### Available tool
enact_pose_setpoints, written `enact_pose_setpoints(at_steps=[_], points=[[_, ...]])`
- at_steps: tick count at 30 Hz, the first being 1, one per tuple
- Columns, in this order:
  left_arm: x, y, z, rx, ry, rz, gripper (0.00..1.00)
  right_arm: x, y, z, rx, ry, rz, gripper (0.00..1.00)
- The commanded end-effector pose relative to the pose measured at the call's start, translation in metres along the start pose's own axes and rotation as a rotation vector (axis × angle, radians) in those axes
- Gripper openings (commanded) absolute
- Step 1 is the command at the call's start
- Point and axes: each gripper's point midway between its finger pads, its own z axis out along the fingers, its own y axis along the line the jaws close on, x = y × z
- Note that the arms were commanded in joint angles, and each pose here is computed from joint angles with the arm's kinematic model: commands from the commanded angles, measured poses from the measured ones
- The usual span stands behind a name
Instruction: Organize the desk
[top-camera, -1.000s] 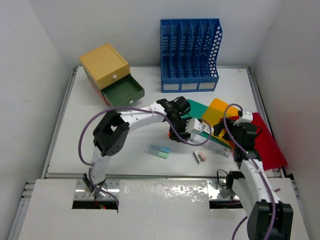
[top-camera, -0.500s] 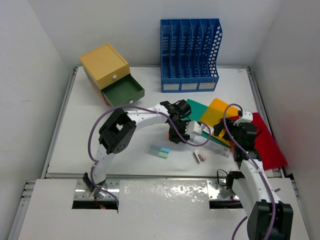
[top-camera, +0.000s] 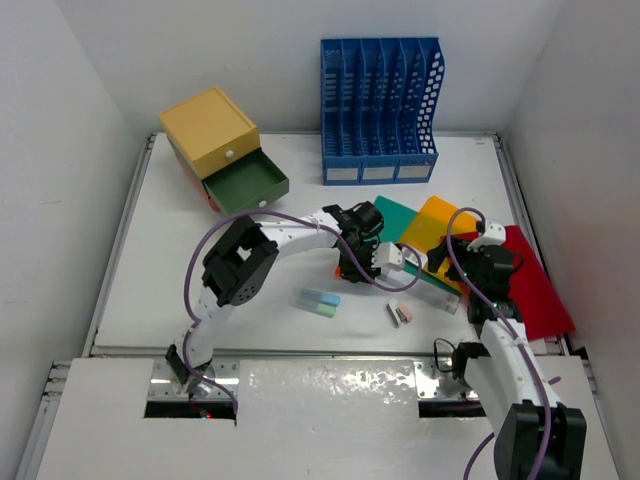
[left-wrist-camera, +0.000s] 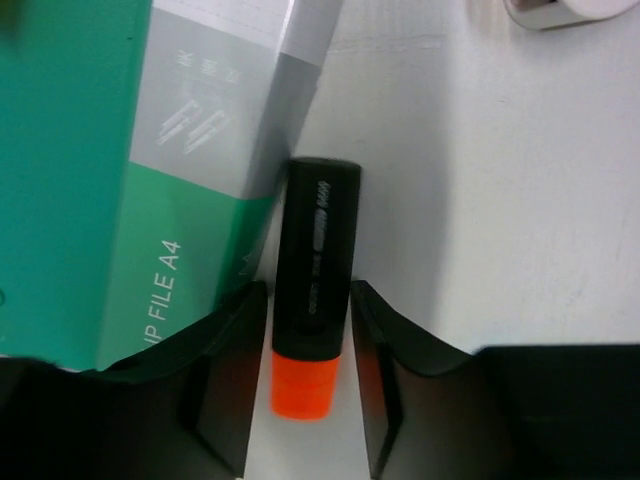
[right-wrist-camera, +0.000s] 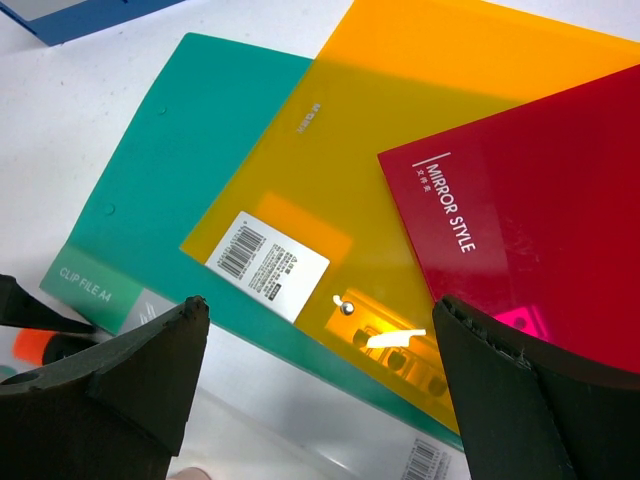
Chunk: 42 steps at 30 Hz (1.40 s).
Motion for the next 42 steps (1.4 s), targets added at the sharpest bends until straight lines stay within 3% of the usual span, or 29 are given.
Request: enact_pose_setpoints(at_steps=[1,5,14,21,24,27,32,36,42], points=[[0.008,0.006,0.011,-0.020,0.025,0.000,0.36,-0.012,0.000,0.000,-0.003,-0.047,-0.015,0.91],[0.013,-0.005,0.013,0.001,0.040,0.010,0.07,-0.013,0.001,0.000,-0.003,-0.050,-0.016,0.91],[-0.033,-0.007,-0.051,-0.081,-0.117,-0.040,0.00,-0.012,0.002,0.000,-0.008,-0.046,-0.014,0.91],[-0.059,0.032,-0.158,-0.316,-0.258,-0.148,0.00,-0.011,0.002,0.000,-0.009,-0.046,-0.011,0.91],[-0.036,0.060,-0.202,-0.436,-0.269,-0.250,0.00,-0.010,0.002,0.000,-0.009,-0.042,-0.011,0.91],[0.024,0.108,-0.262,-0.628,-0.265,-0.425,0.00,-0.010,0.002,0.000,-0.014,-0.041,-0.009,0.91],[0.101,0.152,-0.319,-0.835,-0.276,-0.600,0.00,-0.010,0.003,0.001,-0.016,-0.042,-0.006,0.91],[0.149,0.172,-0.330,-0.945,-0.223,-0.661,0.00,-0.010,0.003,0.001,-0.018,-0.039,-0.005,0.91],[0.175,0.181,-0.307,-0.944,-0.143,-0.699,0.00,-0.010,0.002,0.000,-0.013,-0.037,-0.013,0.91]])
